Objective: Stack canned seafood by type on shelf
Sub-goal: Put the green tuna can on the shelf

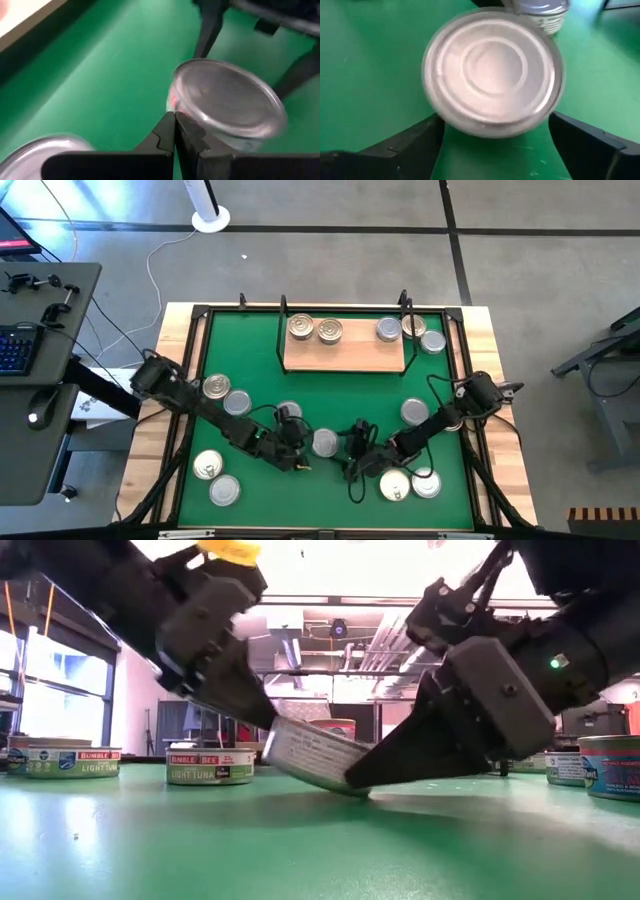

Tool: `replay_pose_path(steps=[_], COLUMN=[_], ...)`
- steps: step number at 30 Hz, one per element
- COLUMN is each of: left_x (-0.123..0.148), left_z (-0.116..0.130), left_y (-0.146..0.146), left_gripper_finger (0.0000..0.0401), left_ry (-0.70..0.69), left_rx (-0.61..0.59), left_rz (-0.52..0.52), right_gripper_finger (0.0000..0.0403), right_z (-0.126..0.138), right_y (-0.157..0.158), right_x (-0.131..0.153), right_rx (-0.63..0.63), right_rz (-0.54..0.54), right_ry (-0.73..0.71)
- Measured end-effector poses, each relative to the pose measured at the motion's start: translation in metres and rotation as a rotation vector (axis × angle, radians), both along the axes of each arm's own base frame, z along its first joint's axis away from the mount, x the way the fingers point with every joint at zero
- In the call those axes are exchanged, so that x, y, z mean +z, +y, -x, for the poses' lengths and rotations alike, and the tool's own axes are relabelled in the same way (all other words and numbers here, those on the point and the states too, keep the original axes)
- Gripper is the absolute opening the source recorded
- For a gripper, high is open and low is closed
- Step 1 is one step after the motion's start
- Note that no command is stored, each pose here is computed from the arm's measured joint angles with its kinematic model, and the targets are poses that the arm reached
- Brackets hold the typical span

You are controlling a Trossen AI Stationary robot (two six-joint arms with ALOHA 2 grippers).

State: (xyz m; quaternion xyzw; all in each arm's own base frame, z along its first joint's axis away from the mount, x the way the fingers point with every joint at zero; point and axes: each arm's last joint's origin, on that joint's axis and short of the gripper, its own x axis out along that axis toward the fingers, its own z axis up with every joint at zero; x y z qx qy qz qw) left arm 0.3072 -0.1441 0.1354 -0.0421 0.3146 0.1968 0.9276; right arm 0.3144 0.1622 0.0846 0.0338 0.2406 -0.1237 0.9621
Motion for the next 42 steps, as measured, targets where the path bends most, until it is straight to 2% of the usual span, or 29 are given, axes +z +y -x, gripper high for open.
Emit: replay_pose_path(steps=[7,10,18,22,26,31,35,42], left_x=[0.006,0.002,0.001,0.001,0.000,0.000,0.000,-0.002], left_z=[0.013,0.014,0.015,0.015,0.015,0.015,0.014,0.015], left_y=[-0.005,-0.008,-0.009,-0.009,-0.009,-0.009,-0.010,-0.012], left_gripper_finger=[0.0000,0.0000,0.0000,0.0000,0.0000,0.0000,0.0000,0.0000], left_ry=[0.047,0.053,0.055,0.057,0.057,0.055,0.065,0.089], left_rx=[0.001,0.000,0.002,0.002,0.002,0.002,-0.014,-0.039], left_rz=[0.010,0.020,0.023,0.023,0.023,0.025,0.045,0.097], right_gripper_finger=[0.0303,0.0301,0.0301,0.0318,0.0348,0.0366,0.0366,0.0367], right_z=[0.008,0.008,0.002,0.000,-0.002,-0.008,-0.010,-0.007], right_y=[0.004,0.003,-0.004,-0.008,-0.015,-0.014,-0.012,-0.019], right_x=[-0.005,-0.006,-0.004,0.001,0.009,0.012,0.017,0.015], right_rx=[-0.035,-0.011,0.055,0.105,0.069,0.140,0.185,0.152], right_rz=[-0.003,-0.008,0.059,0.042,-0.034,-0.032,-0.026,-0.026], right_ry=[0.045,0.068,0.094,0.116,0.135,0.178,0.092,-0.014])
